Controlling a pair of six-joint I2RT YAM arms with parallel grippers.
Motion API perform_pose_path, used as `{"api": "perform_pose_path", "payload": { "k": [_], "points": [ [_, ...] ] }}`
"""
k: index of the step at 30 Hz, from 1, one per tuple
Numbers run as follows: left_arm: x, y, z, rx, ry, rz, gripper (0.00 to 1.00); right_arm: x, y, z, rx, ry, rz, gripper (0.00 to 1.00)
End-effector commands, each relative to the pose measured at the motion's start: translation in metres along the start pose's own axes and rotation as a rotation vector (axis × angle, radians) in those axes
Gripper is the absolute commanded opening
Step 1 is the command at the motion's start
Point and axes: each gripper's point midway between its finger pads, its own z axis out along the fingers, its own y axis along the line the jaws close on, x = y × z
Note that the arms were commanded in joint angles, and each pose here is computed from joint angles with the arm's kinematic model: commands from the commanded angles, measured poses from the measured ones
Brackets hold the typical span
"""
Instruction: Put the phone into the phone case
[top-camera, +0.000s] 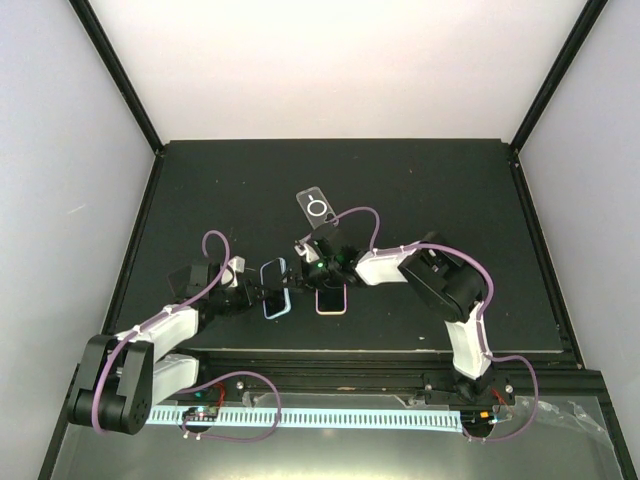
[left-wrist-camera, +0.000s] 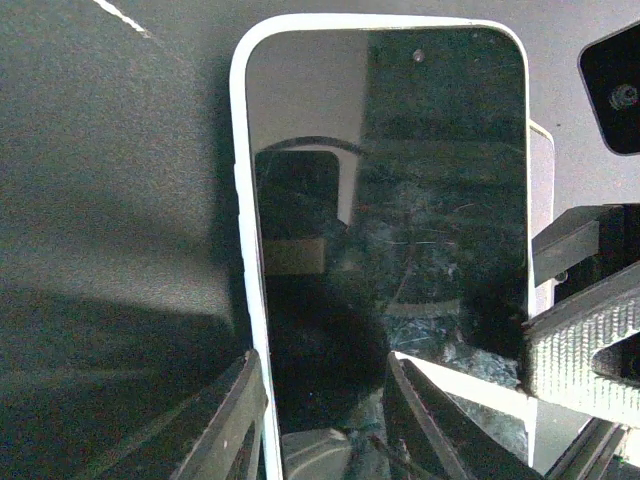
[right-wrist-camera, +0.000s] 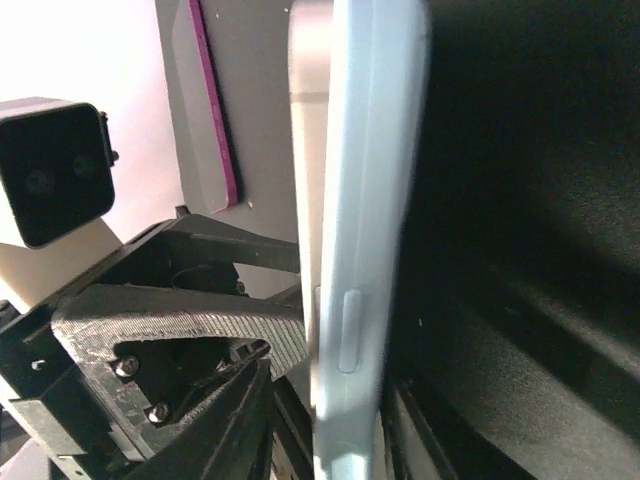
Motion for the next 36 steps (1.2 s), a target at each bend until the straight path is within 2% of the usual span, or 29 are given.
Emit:
{"api": "perform_pose_path", "payload": {
  "k": [1,2,5,7,14,18,21,27,29,34,36],
  "points": [
    [0.008,-0.003,0.003,0.022,0.043,0.004,0.35,-0.002,0.017,0.000,0.012,-0.012,-0.062,0.33],
    [0.008,-0.003,0.003,0.022,0.043,0.004,0.35,-0.002,0.015,0.001,0.025,-0.011,-0.064,0.30],
    [0.008,-0.006,0.002,0.032,0.044,0.006,0.34,-0.005,0.010,-0.001,0.072,-0.029,-0.077,0.10],
    [0.006,-0.015,-0.001,0.068,0.046,0.016,0.35,-0.007,0.012,-0.006,0.088,-0.044,-0.104,0.05],
    [-0.007,-0.070,-0.029,0.312,0.011,0.054,0.50,-0.008,0.051,-0.049,0.030,-0.130,-0.245,0.05],
    [-0.009,-0.104,-0.049,0.470,-0.001,0.100,0.57,0.000,0.087,-0.079,-0.098,-0.161,-0.323,0.05],
    [-0.008,-0.121,-0.061,0.542,0.005,0.130,0.59,0.007,0.103,-0.092,-0.196,-0.157,-0.362,0.06],
    [-0.009,-0.133,-0.071,0.580,-0.003,0.170,0.60,0.019,0.112,-0.101,-0.297,-0.130,-0.369,0.06],
    [-0.009,-0.135,-0.073,0.592,-0.003,0.175,0.53,0.023,0.117,-0.104,-0.333,-0.123,-0.383,0.06],
    [-0.010,-0.144,-0.080,0.644,-0.009,0.154,0.14,0.024,0.115,-0.105,-0.314,-0.123,-0.392,0.12],
    [-0.011,-0.147,-0.083,0.660,-0.021,0.151,0.07,0.025,0.114,-0.105,-0.311,-0.122,-0.390,0.17]
  ]
}}
